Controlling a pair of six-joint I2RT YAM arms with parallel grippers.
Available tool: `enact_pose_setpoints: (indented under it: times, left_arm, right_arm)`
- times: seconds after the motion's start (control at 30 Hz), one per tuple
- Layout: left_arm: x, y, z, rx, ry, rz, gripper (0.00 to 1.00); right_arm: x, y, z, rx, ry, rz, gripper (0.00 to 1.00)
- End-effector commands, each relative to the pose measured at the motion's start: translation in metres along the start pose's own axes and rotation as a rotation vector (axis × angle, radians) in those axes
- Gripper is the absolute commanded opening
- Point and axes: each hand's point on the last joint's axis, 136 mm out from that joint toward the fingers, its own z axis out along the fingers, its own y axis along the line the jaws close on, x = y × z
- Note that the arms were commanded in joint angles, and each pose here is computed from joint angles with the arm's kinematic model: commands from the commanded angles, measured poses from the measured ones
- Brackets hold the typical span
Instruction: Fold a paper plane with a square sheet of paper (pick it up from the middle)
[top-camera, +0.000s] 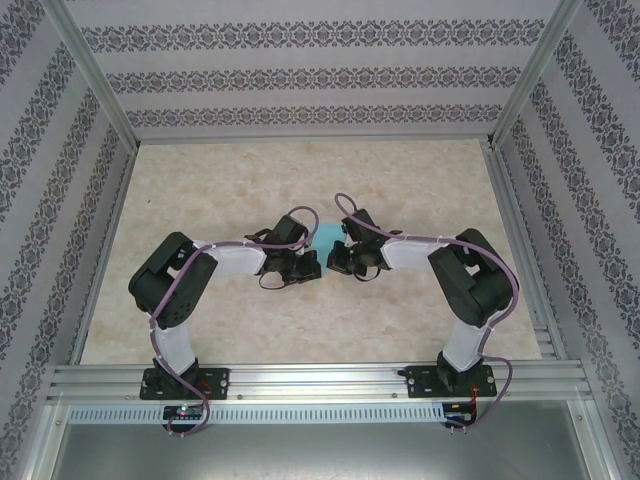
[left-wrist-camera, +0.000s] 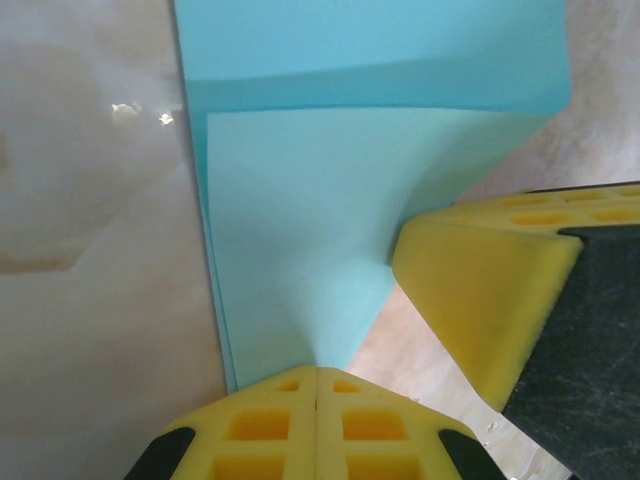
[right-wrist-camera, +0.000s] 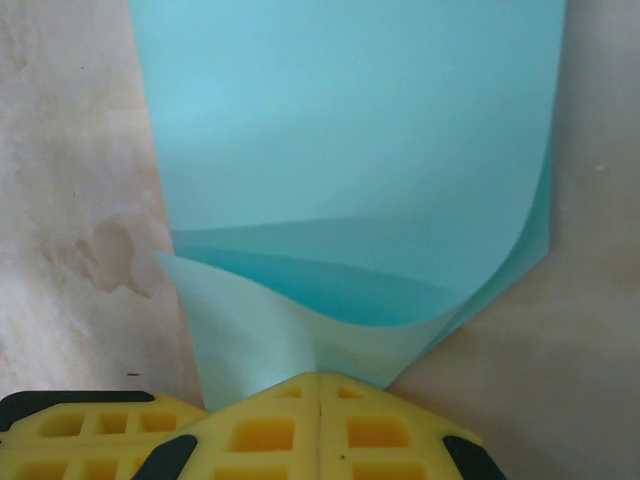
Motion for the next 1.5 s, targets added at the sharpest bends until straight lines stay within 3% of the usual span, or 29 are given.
enact_pose_setpoints:
  times: [0.0, 0.37, 0.57, 0.77, 0.9, 1.17, 1.47]
  left_arm:
    - [0.021, 0.038, 0.003, -0.141, 0.039, -0.033, 0.00]
    - [0.038, 0.057, 0.000, -0.181, 0.074, -0.051, 0.00]
    - [0.036, 0.054, 0.001, -0.175, 0.074, -0.046, 0.00]
    - [0.033, 0.050, 0.001, -0.166, 0.066, -0.041, 0.00]
    - [0.032, 0.049, 0.002, -0.166, 0.068, -0.038, 0.00]
    - [0.032, 0.049, 0.001, -0.167, 0.068, -0.039, 0.00]
    - [0.036, 0.055, 0.001, -0.183, 0.075, -0.049, 0.00]
  right_arm:
    - [-0.015, -0.009, 0.000, 0.029, -0.025, -0.015, 0.05]
    - [-0.047, -0.048, -0.004, 0.075, -0.047, 0.016, 0.05]
    - [-0.073, -0.026, -0.030, 0.049, -0.109, -0.052, 0.05]
    - [-0.048, 0.029, -0.039, -0.098, -0.106, -0.167, 0.05]
    - [-0.027, 0.039, -0.028, -0.137, -0.063, -0.177, 0.05]
    - [-0.002, 0.025, 0.007, -0.115, 0.033, -0.129, 0.04]
    - [-0.010, -0.017, 0.015, -0.016, 0.039, -0.083, 0.04]
